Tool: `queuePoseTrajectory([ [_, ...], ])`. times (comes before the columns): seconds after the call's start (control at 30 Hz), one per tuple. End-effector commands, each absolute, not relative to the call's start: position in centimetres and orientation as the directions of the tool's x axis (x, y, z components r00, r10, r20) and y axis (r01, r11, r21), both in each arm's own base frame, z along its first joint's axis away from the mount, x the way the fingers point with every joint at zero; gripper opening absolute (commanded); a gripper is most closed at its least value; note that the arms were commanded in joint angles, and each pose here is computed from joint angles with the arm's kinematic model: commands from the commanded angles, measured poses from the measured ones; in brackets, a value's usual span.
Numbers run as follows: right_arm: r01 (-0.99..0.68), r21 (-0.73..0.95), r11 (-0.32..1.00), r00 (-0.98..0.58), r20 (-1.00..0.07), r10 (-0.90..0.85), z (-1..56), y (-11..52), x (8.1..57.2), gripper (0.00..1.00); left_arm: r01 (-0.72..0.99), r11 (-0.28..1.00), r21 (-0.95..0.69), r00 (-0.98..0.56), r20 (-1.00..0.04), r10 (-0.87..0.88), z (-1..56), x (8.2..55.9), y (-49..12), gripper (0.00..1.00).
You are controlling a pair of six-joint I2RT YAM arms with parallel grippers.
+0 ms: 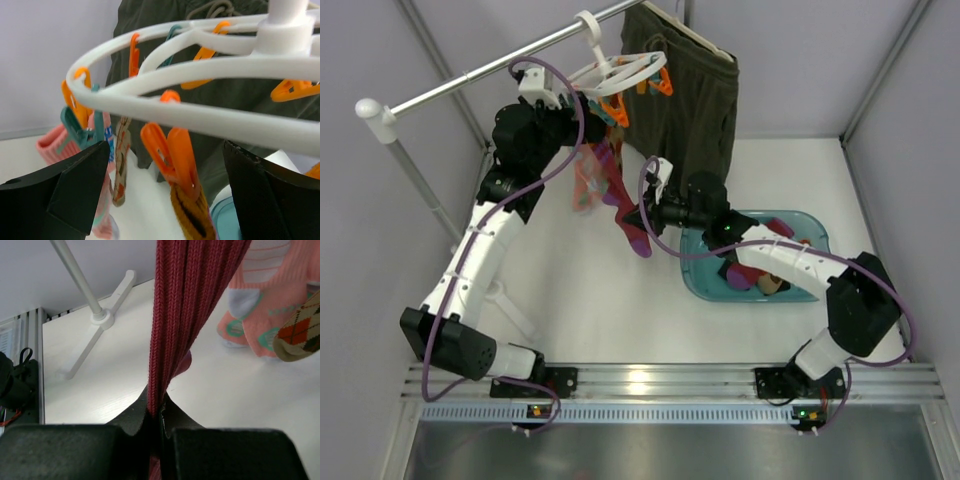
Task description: Remove the socks clipped to the hanger
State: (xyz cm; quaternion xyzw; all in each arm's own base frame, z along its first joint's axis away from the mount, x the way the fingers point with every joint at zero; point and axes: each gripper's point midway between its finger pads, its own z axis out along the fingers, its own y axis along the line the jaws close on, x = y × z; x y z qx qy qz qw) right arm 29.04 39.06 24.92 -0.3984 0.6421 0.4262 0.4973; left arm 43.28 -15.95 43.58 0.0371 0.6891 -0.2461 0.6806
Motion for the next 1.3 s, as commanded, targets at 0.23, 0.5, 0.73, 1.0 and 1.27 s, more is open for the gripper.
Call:
queuePoseTrajectory([
  [0.23,-0.89,0.124,0.438,-0.156,-0.987,-0.037,28.1,39.1,32.4,0.0,0.35,0.884,-0.311,0.064,-0.933,-0.354,47.3,38.5,-13.0,0.98],
  [0.5,-0.924,0.129,0.359,-0.153,-0.987,-0.04,28.6,39.8,31.3,0.0,0.372,0.883,-0.288,0.065,-0.94,-0.334,47.6,39.1,-13.5,0.7],
  [0.73,-0.948,0.12,0.295,-0.143,-0.988,-0.058,28.8,40.0,30.1,0.0,0.357,0.878,-0.32,0.023,-0.936,-0.35,46.1,40.2,-13.4,0.5],
  [1.0,-0.968,0.116,0.224,-0.134,-0.989,-0.067,28.9,40.2,29.0,0.0,0.401,0.865,-0.3,0.025,-0.941,-0.338,46.2,41.5,-12.9,0.5],
  [1.27,-0.976,0.109,0.191,-0.127,-0.988,-0.085,28.7,40.6,28.9,0.0,0.517,0.798,-0.309,-0.011,-0.935,-0.355,45.9,42.1,-14.6,0.5],
])
